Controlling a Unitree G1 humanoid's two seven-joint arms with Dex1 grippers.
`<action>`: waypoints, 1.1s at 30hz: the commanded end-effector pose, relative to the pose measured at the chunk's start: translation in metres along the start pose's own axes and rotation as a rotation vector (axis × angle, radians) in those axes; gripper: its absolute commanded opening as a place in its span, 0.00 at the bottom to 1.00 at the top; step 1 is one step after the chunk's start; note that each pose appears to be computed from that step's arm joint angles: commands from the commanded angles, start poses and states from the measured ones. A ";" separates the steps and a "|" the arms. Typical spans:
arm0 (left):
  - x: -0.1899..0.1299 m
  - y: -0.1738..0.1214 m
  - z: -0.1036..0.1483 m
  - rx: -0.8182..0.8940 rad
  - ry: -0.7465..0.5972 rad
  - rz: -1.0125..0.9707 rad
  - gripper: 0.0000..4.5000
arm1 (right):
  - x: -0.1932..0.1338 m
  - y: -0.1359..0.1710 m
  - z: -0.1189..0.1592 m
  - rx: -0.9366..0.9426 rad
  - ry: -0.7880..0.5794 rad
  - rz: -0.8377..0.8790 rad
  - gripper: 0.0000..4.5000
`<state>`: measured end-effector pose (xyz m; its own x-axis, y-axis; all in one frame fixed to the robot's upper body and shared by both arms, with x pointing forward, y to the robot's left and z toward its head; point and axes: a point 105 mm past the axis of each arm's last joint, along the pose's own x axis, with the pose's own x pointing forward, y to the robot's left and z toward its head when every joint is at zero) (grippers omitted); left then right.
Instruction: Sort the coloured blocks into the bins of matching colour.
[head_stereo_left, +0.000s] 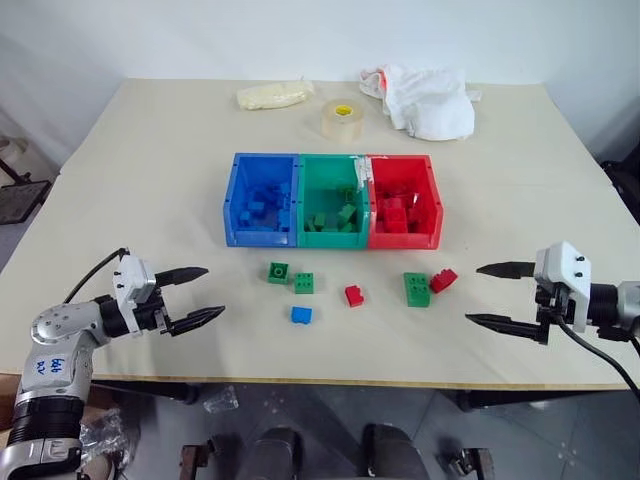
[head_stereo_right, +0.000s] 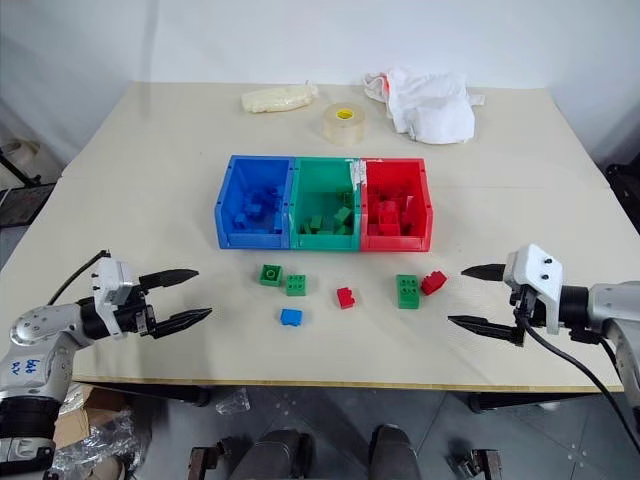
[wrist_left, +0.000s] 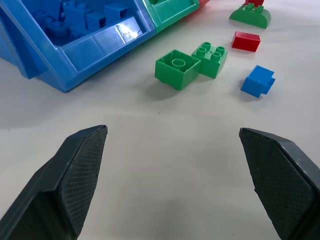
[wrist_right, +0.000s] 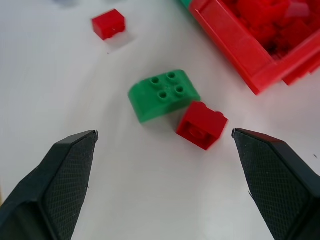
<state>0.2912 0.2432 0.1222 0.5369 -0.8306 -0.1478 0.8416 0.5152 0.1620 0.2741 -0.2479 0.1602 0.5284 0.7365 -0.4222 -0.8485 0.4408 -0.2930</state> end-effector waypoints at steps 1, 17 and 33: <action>0.001 0.000 0.008 0.023 -0.030 -0.009 1.00 | 0.000 -0.002 0.007 -0.033 -0.023 -0.008 1.00; -0.004 -0.002 0.004 -0.006 -0.034 -0.005 1.00 | -0.052 -0.018 -0.032 0.059 0.210 -0.130 1.00; -0.001 -0.013 0.012 0.032 -0.098 -0.035 1.00 | 0.021 -0.044 -0.009 -0.034 0.166 0.095 1.00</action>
<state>0.2816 0.2376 0.1217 0.5033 -0.8593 -0.0913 0.8592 0.4863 0.1591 0.3197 -0.2562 0.1601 0.4671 0.6786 -0.5668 -0.8837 0.3793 -0.2742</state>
